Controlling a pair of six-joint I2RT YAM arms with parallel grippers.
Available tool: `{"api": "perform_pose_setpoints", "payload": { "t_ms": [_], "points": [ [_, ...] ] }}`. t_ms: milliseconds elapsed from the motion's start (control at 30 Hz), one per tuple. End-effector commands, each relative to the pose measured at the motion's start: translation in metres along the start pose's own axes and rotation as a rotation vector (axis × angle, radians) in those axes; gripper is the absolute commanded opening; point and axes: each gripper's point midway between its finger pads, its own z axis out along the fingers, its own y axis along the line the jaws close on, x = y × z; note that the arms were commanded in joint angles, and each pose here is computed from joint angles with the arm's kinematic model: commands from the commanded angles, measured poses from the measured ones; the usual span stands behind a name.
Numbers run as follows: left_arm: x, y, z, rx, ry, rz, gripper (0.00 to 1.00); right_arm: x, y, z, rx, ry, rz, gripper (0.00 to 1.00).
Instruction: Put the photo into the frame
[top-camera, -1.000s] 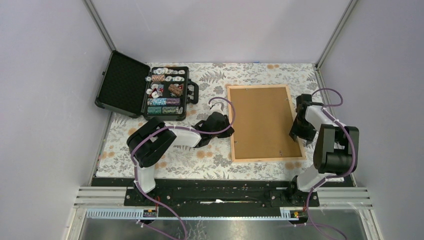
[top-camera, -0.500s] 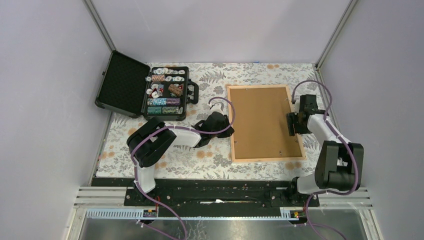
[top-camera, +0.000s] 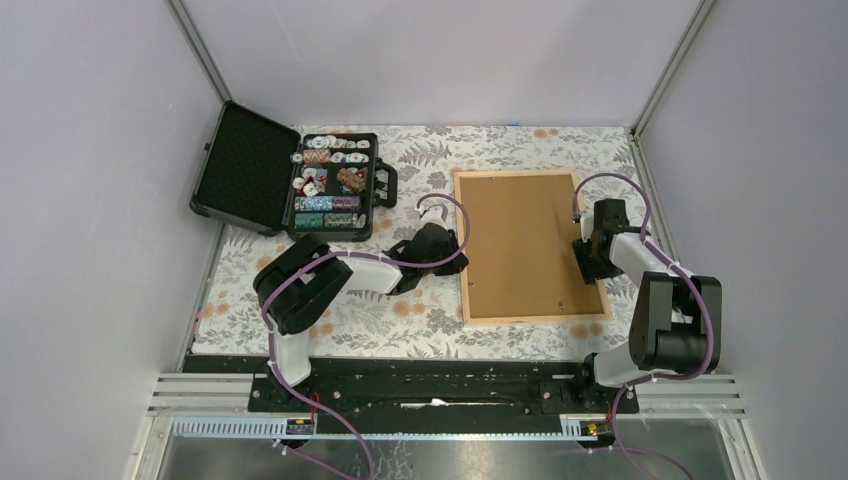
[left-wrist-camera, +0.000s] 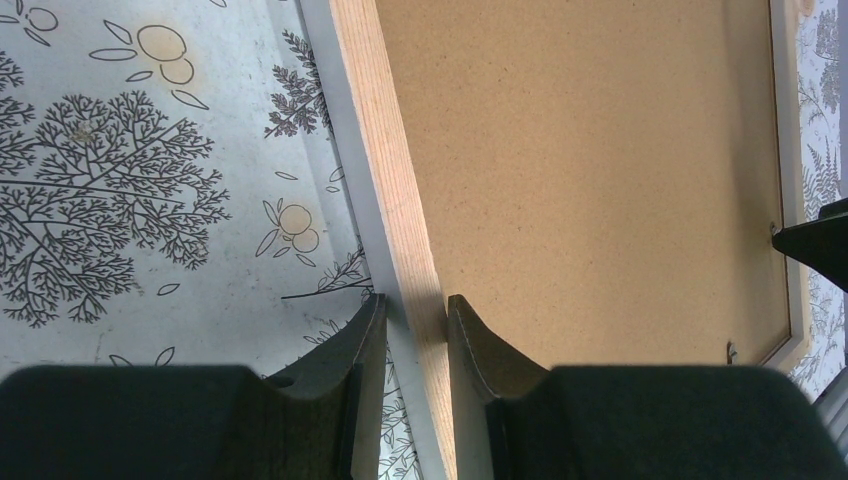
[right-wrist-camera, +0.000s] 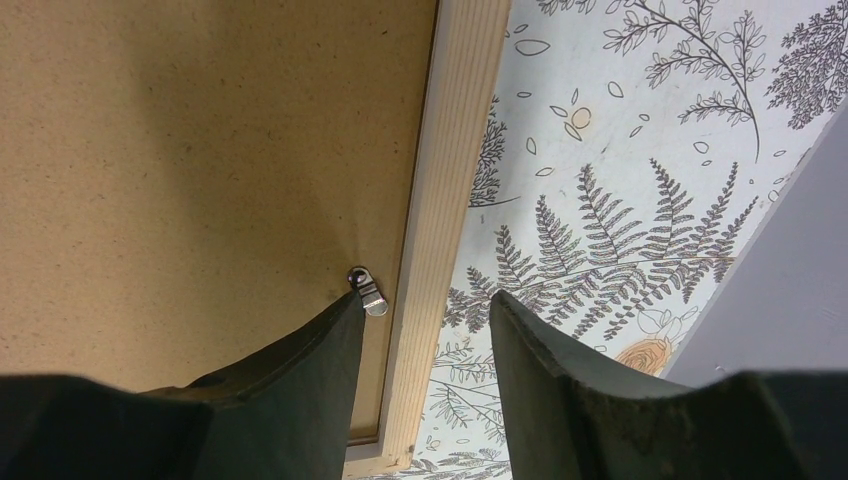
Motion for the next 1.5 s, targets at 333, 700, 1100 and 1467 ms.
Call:
{"api": "perform_pose_setpoints", "payload": {
  "t_ms": [333,700,1100,1467],
  "points": [
    [0.024,0.059,0.004,-0.166,0.068,0.022,0.0,0.009,0.002,0.023,0.02,0.019,0.023,0.47],
    [0.024,0.059,0.005,-0.163,0.067,0.017,0.0,0.001,0.001,0.031,0.047,-0.055,0.034,0.21],
    [0.024,0.058,0.005,-0.156,0.073,0.017,0.0,-0.008,-0.023,-0.027,0.172,-0.141,0.266,0.71],
    [0.025,0.058,0.006,-0.153,0.075,0.016,0.0,-0.024,-0.018,-0.029,0.141,0.0,0.508,0.75]
  ]
}}
